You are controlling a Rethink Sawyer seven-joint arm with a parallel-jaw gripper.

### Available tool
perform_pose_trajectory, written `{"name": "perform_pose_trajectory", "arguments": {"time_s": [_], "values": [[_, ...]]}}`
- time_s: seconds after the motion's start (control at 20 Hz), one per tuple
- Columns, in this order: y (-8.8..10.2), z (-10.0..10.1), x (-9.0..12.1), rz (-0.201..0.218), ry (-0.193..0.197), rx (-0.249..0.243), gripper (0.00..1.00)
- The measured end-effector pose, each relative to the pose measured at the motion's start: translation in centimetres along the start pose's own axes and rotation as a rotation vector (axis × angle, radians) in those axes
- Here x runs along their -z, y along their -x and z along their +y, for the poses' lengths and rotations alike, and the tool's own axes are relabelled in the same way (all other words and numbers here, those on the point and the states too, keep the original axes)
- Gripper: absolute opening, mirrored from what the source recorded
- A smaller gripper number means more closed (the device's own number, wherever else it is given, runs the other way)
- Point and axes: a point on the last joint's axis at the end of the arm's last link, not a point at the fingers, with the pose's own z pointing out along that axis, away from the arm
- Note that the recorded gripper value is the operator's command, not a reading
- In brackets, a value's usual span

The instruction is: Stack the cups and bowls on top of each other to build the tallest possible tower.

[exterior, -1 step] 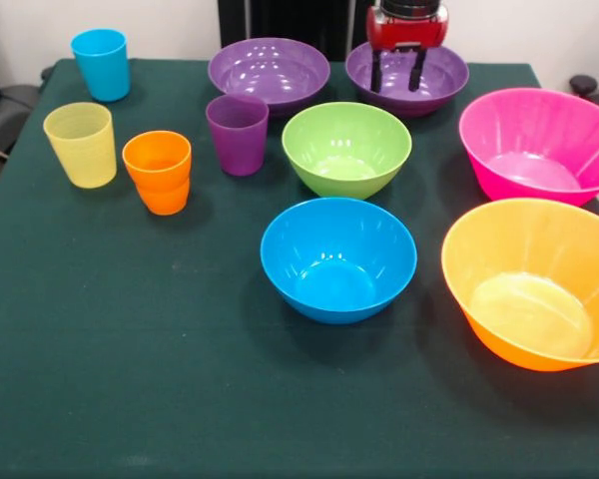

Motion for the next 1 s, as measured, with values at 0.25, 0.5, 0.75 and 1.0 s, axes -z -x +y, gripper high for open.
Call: {"name": "perform_pose_trajectory", "arguments": {"time_s": [0.25,0.5,0.75,1.0], "values": [[0.2,0.0,-0.5,-0.018,-0.001,0.000,1.00],[0.3,-0.3,-0.9,-0.037,0.012,-0.002,1.00],[0.7,-1.0,-1.1,-0.058,0.028,-0.020,1.00],[0.7,-1.4,-1.3,-0.069,0.029,-0.029,1.00]]}}
